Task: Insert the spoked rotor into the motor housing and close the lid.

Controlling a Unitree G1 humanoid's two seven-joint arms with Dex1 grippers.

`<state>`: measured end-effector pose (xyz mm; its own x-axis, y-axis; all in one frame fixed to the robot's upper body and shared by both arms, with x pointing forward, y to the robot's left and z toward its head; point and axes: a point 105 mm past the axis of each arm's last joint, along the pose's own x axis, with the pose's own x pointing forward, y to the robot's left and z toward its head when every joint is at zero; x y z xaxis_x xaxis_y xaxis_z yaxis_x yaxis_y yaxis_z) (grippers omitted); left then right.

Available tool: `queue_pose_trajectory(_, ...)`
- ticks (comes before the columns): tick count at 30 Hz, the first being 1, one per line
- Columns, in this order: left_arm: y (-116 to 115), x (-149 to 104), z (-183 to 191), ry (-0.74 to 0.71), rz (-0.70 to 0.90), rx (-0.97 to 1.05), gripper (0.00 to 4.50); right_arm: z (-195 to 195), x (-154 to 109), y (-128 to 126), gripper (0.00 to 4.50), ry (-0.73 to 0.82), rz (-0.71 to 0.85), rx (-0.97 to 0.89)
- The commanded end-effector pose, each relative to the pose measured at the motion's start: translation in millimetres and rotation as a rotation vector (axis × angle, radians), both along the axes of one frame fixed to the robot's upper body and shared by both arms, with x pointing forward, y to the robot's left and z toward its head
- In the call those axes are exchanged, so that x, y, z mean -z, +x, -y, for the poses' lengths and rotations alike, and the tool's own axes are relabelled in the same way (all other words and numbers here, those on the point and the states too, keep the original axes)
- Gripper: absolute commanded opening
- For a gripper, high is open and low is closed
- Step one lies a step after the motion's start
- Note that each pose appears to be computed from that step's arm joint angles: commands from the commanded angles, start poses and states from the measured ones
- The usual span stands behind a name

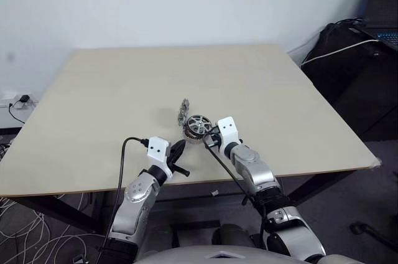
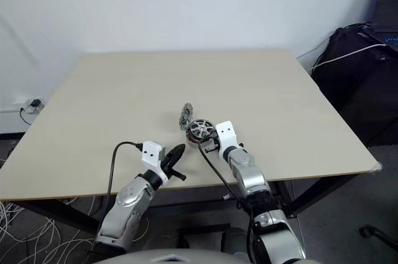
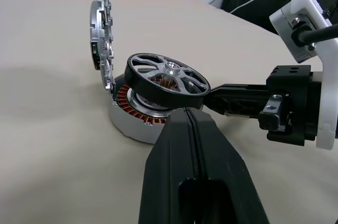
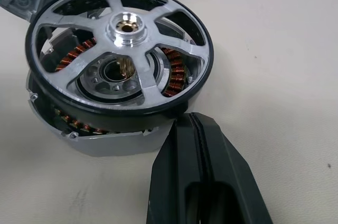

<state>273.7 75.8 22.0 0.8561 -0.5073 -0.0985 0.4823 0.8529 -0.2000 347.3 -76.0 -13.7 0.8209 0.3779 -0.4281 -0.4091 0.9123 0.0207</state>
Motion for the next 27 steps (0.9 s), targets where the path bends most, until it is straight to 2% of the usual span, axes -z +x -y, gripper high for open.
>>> queue_pose_trajectory(1, 4, -13, 3, -0.026, 0.041, 0.006, 0.03, -11, -24, 5, 0.00, 0.028, 0.094, -0.035)
queue_pose_trajectory(15, 4, -11, 4, -0.044, 0.020, 0.008, 0.03, -28, -35, -6, 0.00, 0.003, 0.145, -0.141)
queue_pose_trajectory(27, 4, -12, 3, -0.039, 0.025, 0.004, 0.03, -23, -23, -12, 0.00, -0.019, 0.111, -0.144)
